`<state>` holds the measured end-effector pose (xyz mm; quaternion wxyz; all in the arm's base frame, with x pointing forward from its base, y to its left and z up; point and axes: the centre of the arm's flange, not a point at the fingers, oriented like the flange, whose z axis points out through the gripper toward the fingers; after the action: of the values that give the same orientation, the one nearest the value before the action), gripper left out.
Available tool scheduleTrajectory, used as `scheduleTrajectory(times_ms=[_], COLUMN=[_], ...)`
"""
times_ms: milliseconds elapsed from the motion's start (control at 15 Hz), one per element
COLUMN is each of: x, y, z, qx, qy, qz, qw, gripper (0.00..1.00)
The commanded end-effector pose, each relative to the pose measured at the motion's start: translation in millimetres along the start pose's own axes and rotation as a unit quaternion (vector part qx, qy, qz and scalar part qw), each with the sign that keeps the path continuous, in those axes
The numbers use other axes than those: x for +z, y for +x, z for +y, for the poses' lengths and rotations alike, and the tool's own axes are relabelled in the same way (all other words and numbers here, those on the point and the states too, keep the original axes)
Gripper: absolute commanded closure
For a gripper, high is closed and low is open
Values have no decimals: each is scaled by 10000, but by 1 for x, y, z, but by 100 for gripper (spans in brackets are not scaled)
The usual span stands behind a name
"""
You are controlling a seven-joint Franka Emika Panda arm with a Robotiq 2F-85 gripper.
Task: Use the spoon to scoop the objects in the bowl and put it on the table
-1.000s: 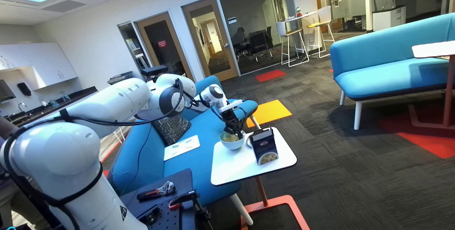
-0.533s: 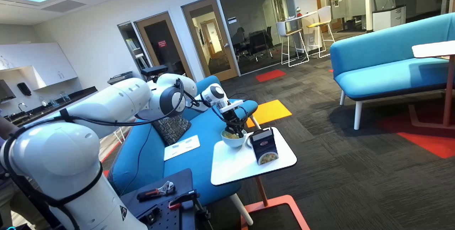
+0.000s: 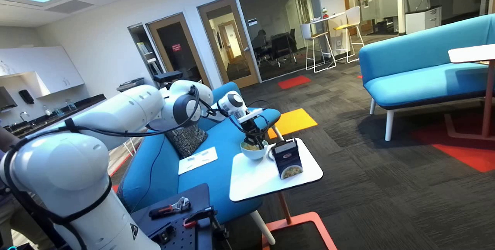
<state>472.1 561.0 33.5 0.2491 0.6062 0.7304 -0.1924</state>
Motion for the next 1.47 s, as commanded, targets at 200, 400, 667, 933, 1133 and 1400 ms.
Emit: scheduleTrajectory(times_ms=[200, 400, 667, 933, 1133, 1400], x=[-5, -8, -8, -5, -2, 6], y=[-2, -1, -4, -7, -12, -14], z=[-18, -24, -28, -30, -32, -32], qx=[301, 336, 394, 432, 508, 569], qy=[-225, -283, -312, -307, -306, -300], qz=[-112, -174, -207, -147, -45, 97], qw=[9992, 9989, 9985, 9985, 9982, 9979], gripper=[97, 97, 97, 97, 97, 97])
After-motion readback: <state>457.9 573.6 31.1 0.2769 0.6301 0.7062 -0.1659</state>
